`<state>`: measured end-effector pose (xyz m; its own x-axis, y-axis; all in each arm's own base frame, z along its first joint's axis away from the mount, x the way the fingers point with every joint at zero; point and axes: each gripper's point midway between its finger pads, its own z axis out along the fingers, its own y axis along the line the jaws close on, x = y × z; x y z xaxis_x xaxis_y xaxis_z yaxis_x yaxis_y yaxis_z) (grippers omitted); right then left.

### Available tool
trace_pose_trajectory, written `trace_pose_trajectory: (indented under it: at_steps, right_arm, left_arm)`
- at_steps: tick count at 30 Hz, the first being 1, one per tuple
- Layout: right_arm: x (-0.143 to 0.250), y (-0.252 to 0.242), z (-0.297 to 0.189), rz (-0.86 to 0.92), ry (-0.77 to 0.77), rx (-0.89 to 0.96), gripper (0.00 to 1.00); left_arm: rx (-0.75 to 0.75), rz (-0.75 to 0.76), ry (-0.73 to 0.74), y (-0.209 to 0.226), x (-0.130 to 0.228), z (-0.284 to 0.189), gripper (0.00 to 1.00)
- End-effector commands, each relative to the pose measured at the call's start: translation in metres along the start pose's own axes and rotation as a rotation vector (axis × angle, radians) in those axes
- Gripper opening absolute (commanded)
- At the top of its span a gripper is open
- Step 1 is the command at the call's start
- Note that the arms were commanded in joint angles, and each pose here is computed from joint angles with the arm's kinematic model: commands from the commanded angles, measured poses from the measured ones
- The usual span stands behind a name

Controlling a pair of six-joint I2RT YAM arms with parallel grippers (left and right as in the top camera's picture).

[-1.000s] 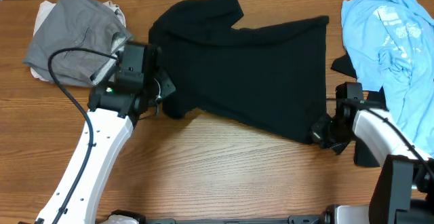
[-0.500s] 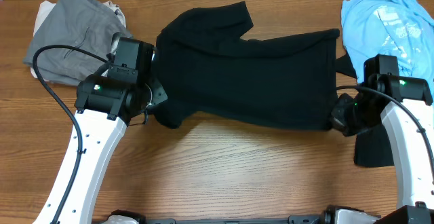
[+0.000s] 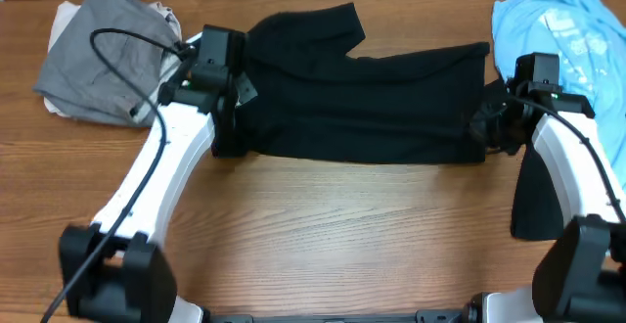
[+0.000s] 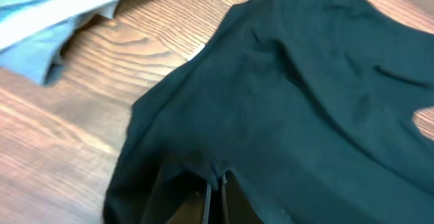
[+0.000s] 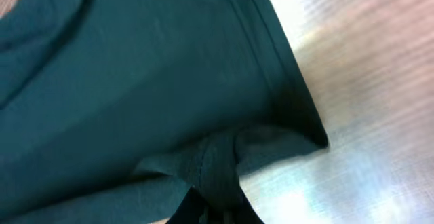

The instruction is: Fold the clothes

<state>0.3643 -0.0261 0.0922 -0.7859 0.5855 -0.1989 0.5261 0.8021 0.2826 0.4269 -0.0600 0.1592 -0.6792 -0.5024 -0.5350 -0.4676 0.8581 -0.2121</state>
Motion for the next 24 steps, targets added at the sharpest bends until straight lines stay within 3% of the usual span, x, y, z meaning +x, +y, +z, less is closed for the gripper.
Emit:
trace_pose_trajectory:
  at_steps: [1, 6, 7, 10, 13, 14, 16, 18, 24]
  right_arm:
    - [-0.019, -0.004, 0.022, -0.002, -0.033, 0.032, 0.04]
    - [-0.032, -0.007, 0.056, -0.003, -0.048, 0.042, 0.04]
    - [-0.036, -0.007, 0.061, -0.004, -0.062, 0.044, 0.05]
    - [-0.045, -0.007, 0.065, -0.008, -0.096, 0.047, 0.22]
    - [-0.057, 0.0, 0.063, -0.015, -0.145, 0.021, 0.27]
    - [-0.063, 0.004, 0.062, -0.029, -0.172, 0.006, 0.35]
    - [-0.065, 0.008, 0.059, -0.046, -0.169, -0.006, 0.48]
    - [-0.069, 0.019, 0.045, -0.047, -0.15, -0.037, 0.58]
    - [-0.061, 0.038, -0.021, -0.036, -0.031, -0.031, 0.7]
  left_arm:
    - [-0.029, -0.045, -0.003, -0.003, -0.001, 0.037, 0.04]
    - [-0.014, -0.047, -0.001, -0.012, 0.003, 0.07, 0.05]
    - [-0.004, -0.049, -0.003, -0.015, 0.004, 0.076, 0.12]
    - [0.007, -0.051, -0.017, -0.018, 0.001, 0.081, 0.28]
    - [0.037, -0.045, -0.059, -0.026, -0.009, 0.081, 0.31]
    - [0.075, 0.018, -0.096, -0.036, -0.019, 0.079, 0.33]
    - [0.122, 0.102, -0.088, -0.048, -0.022, 0.073, 0.47]
    - [0.268, 0.298, -0.026, -0.079, -0.021, 0.049, 1.0]
    - [0.217, 0.342, 0.142, -0.071, -0.023, -0.016, 1.0]
